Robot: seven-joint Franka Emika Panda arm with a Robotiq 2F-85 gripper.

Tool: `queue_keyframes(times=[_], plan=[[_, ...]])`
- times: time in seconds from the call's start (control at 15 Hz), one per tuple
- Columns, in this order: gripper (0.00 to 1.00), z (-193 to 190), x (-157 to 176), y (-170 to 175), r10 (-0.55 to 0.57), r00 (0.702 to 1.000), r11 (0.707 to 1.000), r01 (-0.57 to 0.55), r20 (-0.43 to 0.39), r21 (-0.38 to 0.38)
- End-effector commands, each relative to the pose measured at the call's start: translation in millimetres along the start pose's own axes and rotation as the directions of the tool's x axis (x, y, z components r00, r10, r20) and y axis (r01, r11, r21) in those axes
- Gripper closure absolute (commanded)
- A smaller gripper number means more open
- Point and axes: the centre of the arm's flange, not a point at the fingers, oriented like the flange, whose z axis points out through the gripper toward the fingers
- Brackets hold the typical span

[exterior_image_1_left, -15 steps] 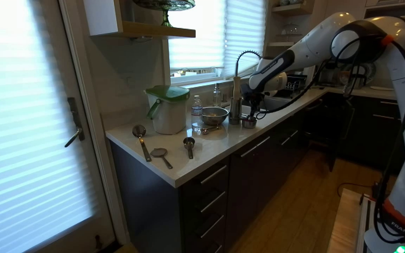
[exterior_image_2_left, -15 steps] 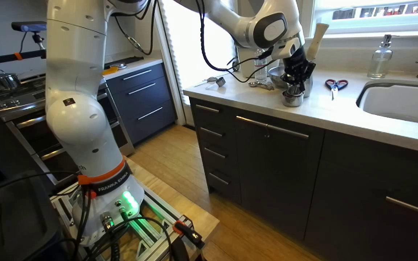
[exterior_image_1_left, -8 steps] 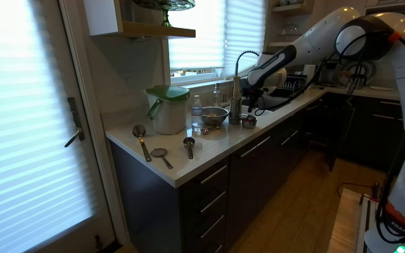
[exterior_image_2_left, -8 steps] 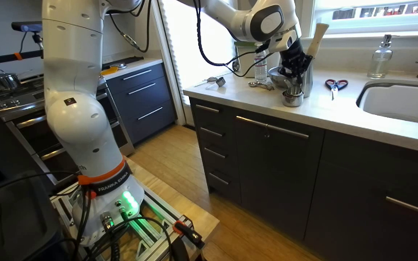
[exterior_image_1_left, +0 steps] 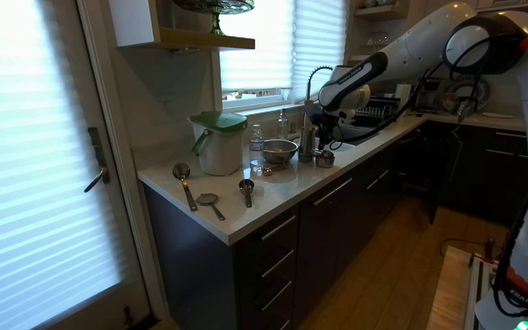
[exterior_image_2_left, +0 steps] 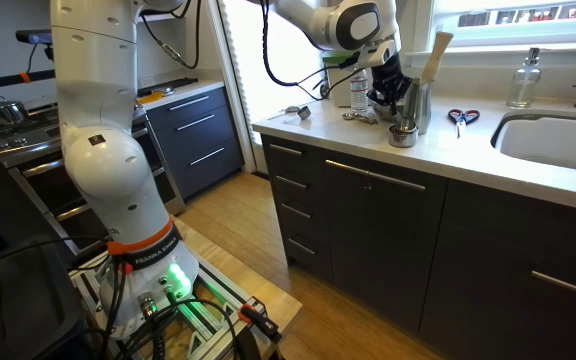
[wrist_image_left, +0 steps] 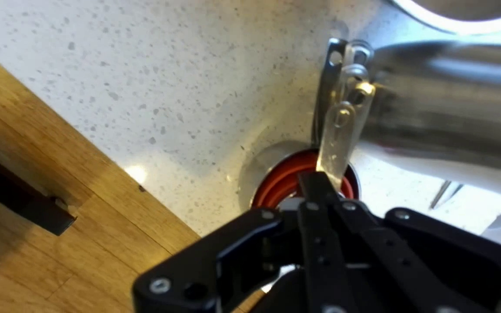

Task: Pick up the metallic cup near the tea strainer and put it in the metallic bowl near the cocktail shaker

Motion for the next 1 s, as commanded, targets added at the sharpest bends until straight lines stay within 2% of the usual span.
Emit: queue_keyframes(times=[0.0, 0.13, 0.2, 0.47, 0.67, 0.8, 0.93], plan=[[0.72, -27, -28, 34, -0.126, 0.991, 0.991, 0.128, 0.055, -0.038], [0.69, -44, -56, 46, -0.23, 0.969, 0.973, 0.232, 0.089, -0.012], [0.63, -52, -70, 50, -0.279, 0.955, 0.96, 0.28, 0.101, 0.005], [0.32, -81, -109, 65, -0.431, 0.891, 0.902, 0.423, 0.14, 0.085], [0.09, -95, -125, 71, -0.513, 0.846, 0.857, 0.498, 0.145, 0.129], [0.0, -103, -131, 80, -0.579, 0.799, 0.815, 0.566, 0.162, 0.123], [0.0, -114, -136, 103, -0.653, 0.727, 0.753, 0.652, 0.212, 0.085]])
